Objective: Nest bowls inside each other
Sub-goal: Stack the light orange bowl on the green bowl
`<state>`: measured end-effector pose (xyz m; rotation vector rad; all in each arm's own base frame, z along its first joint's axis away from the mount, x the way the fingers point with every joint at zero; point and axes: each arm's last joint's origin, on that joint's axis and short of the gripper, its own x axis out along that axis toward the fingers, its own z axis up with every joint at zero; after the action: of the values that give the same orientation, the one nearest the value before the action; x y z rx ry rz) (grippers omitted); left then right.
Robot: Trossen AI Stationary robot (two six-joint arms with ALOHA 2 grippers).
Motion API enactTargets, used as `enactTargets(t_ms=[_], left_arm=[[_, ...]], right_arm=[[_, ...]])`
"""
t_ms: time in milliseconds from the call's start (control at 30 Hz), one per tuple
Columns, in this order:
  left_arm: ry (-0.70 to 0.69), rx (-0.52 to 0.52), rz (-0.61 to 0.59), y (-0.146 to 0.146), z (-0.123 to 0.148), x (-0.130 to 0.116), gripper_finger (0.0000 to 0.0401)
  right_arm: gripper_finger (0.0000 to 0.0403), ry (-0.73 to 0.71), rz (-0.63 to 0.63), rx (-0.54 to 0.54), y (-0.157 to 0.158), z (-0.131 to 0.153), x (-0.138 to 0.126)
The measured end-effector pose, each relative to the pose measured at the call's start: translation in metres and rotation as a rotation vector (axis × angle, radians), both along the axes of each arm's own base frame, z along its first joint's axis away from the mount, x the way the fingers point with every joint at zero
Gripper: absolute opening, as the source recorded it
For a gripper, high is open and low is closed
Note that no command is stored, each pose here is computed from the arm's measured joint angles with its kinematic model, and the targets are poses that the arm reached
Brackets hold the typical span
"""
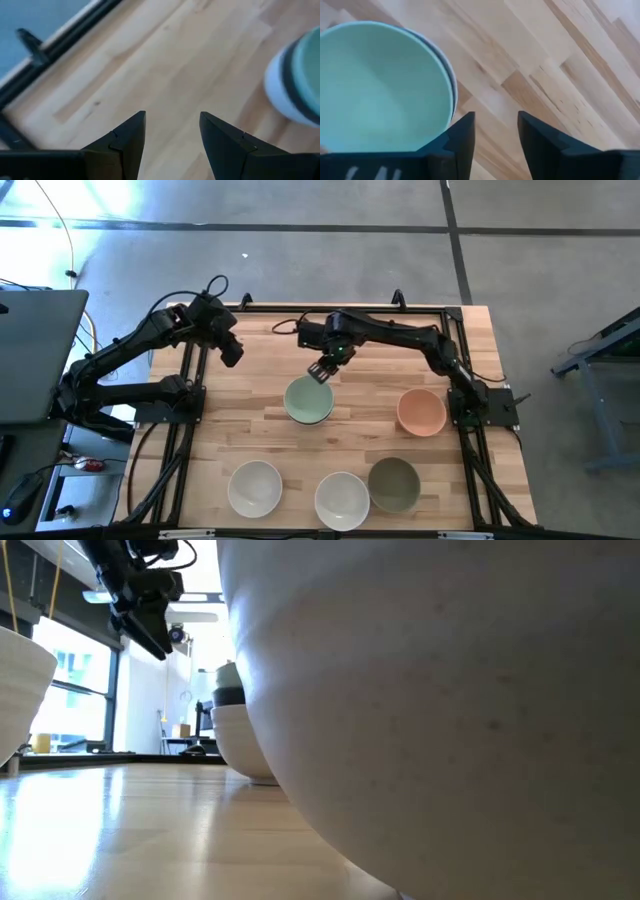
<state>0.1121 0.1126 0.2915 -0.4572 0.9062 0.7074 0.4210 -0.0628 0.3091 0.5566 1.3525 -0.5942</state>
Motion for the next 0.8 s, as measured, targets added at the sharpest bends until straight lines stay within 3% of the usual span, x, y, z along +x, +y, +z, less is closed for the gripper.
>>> enactTargets(t_ms=[167, 500, 800], left_arm=[[-0.027, -0.029, -0.021, -0.006, 0.000, 0.005, 0.0177], [-0.021, -0.095, -0.079, -0.022, -0.001, 0.012, 0.0177], [-0.048, -0.140, -0.156, -0.031, -0.001, 0.018, 0.0177]], right_arm=[[0.0144, -0.025, 0.011, 0.001, 0.001, 0.011, -0.006], [0.0144, -0.067, 0.004, 0.102, 0.005, 0.022, -0.012], [0.0144, -0.159, -0.030, 0.100, 0.006, 0.057, -0.034]])
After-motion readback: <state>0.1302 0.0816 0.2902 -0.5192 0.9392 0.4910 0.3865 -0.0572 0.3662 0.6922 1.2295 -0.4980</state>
